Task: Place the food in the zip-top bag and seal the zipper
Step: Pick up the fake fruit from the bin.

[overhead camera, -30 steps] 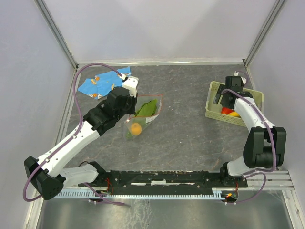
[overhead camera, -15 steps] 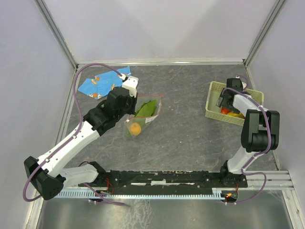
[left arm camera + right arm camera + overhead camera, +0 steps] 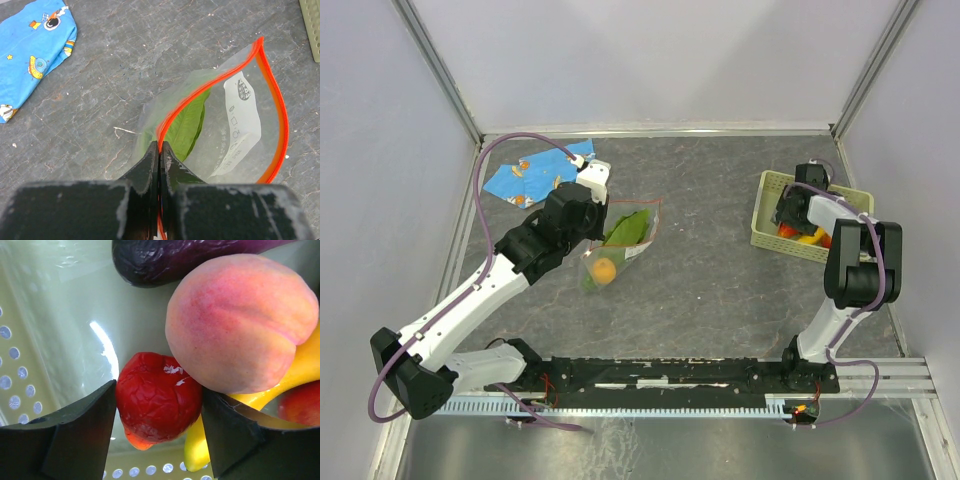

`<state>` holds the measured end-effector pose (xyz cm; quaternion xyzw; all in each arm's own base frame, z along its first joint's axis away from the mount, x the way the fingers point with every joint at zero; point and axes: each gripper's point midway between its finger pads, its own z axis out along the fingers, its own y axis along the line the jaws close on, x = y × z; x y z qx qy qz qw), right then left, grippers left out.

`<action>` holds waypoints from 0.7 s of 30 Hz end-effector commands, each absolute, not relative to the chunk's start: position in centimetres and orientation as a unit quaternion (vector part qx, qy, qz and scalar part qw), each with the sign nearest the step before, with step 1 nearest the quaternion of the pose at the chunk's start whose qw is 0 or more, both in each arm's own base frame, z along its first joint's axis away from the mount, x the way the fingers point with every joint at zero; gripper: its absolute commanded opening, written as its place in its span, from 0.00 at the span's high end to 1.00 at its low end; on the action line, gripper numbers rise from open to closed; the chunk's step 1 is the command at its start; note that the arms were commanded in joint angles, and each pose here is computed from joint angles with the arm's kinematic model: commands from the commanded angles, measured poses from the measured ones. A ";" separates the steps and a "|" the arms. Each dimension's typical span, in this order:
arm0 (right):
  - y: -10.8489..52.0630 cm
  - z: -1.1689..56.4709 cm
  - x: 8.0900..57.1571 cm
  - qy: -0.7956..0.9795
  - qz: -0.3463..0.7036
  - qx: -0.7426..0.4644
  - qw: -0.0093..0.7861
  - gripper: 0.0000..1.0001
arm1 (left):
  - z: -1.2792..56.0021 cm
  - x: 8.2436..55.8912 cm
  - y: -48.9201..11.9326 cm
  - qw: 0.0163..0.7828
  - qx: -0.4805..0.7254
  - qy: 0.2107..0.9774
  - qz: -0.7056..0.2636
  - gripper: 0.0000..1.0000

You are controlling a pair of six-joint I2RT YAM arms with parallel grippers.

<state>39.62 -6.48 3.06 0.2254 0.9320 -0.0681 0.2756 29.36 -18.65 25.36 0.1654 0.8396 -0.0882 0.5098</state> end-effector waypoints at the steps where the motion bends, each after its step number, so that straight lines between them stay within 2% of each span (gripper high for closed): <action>1: -6.3 4.4 41.1 0.929 -0.050 0.211 0.299 0.29 | 27.3 30.0 -18.6 0.540 0.144 0.823 -0.098 0.97; 7: -5.9 5.3 41.3 0.928 -0.041 0.208 0.308 0.51 | 27.1 30.1 -18.7 0.538 0.146 0.825 -0.096 0.97; 14: -5.3 8.6 40.5 0.920 -0.025 0.206 0.334 0.58 | 27.2 29.9 -18.9 0.537 0.149 0.824 -0.104 0.97; 21: -4.1 12.9 39.6 0.904 -0.013 0.195 0.380 0.61 | 27.3 29.8 -19.1 0.536 0.152 0.823 -0.109 0.97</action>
